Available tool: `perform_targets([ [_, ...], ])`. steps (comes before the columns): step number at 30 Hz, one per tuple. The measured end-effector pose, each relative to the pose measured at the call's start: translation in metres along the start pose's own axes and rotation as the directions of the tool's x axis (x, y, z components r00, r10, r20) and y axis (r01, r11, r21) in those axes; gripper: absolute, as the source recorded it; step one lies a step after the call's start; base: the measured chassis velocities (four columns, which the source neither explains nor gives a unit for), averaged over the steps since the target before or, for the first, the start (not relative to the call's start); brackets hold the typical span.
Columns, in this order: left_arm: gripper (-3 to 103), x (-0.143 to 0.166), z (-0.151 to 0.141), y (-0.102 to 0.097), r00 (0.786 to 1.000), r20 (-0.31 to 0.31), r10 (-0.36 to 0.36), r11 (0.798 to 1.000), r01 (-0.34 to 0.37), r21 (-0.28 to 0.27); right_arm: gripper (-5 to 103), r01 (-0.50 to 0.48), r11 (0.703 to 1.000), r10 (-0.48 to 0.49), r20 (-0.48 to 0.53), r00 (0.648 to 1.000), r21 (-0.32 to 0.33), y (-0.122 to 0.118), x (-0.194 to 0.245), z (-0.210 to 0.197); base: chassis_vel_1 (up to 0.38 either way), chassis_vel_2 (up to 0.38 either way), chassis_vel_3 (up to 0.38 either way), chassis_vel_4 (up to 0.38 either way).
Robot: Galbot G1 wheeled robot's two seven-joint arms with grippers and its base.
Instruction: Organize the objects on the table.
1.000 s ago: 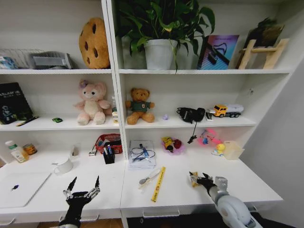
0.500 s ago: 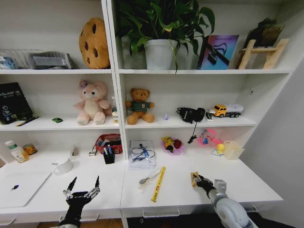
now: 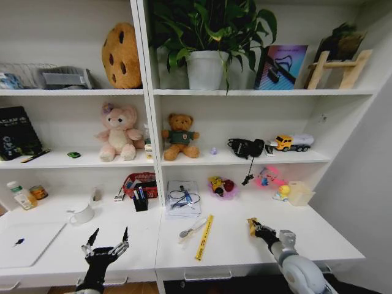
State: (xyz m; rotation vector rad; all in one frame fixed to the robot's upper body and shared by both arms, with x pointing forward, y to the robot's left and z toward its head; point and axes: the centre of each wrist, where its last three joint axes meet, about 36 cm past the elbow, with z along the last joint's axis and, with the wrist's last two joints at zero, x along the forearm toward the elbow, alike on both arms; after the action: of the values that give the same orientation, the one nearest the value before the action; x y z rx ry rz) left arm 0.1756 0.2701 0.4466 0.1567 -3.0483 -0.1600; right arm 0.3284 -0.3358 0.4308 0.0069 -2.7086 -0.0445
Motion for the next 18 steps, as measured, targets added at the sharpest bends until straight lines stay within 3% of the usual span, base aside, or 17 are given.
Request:
perform_targets([
  [9,100,0.0,0.0,0.0,1.0,0.0,0.0,1.0,0.0,0.0,0,0.089,0.994,-0.086,0.045,0.995,-0.067,-0.004,-0.053,-0.039,0.0,0.0,0.0,0.0],
  [18,100,0.0,0.0,0.0,1.0,0.0,0.0,1.0,0.0,0.0,0,0.13,0.989,-0.125,0.078,0.989,-0.073,0.01,-0.121,-0.06,0.0,0.0,0.0,0.0],
])
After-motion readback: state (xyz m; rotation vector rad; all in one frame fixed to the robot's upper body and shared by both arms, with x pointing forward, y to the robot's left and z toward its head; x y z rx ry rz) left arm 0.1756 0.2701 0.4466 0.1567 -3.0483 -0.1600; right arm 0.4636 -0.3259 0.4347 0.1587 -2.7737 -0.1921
